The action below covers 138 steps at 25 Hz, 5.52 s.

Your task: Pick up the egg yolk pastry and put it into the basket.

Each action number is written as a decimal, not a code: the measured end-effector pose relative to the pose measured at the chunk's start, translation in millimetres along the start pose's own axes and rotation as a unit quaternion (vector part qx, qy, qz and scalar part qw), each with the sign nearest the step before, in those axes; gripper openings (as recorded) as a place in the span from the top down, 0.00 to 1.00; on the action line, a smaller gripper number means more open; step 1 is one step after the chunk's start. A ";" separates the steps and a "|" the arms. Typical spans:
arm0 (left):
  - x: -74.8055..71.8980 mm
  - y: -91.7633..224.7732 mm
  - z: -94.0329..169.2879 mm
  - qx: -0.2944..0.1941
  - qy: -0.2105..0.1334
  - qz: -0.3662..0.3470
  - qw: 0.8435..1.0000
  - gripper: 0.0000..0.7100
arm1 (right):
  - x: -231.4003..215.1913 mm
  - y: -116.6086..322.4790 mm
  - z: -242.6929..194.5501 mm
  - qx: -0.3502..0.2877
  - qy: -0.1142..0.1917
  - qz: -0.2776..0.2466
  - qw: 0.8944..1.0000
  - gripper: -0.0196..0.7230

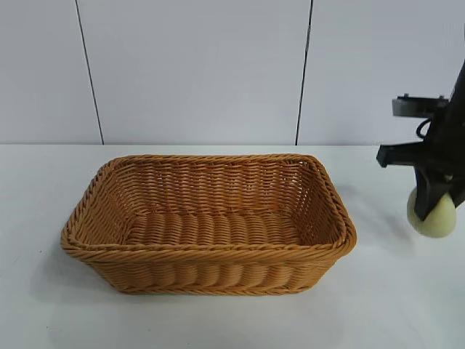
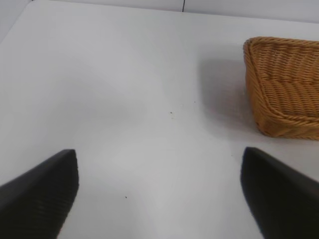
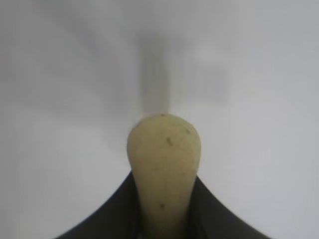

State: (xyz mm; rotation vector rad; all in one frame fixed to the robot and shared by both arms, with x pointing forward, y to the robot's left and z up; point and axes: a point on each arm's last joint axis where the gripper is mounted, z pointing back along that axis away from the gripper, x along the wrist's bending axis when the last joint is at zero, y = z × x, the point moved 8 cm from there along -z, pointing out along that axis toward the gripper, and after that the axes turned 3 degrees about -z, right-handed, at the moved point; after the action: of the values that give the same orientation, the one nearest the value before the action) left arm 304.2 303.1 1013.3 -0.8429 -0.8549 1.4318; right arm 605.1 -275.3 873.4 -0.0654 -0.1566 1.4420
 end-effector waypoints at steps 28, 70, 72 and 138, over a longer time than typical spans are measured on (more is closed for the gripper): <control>0.0 -0.2 0.0 -0.001 0.000 0.000 1.000 0.10 | 201.9 28.1 95.7 -0.073 -0.093 0.193 0.974 0.79; 0.0 -0.2 0.0 -0.001 0.000 0.000 1.000 0.10 | 265.4 42.2 -12.6 0.006 -0.056 0.234 0.971 0.10; 0.0 -0.2 0.0 -0.001 0.000 0.000 1.000 0.10 | 271.0 33.6 6.8 -0.003 -0.058 0.240 0.969 0.10; 0.0 0.0 0.0 0.000 0.000 0.000 1.000 0.10 | -15.8 53.5 60.8 0.095 0.037 0.007 0.995 0.10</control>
State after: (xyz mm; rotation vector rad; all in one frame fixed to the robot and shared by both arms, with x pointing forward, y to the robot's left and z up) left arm 304.2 303.1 1013.3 -0.8431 -0.8551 1.4317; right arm 541.8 -287.0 924.9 0.0352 0.0425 1.4604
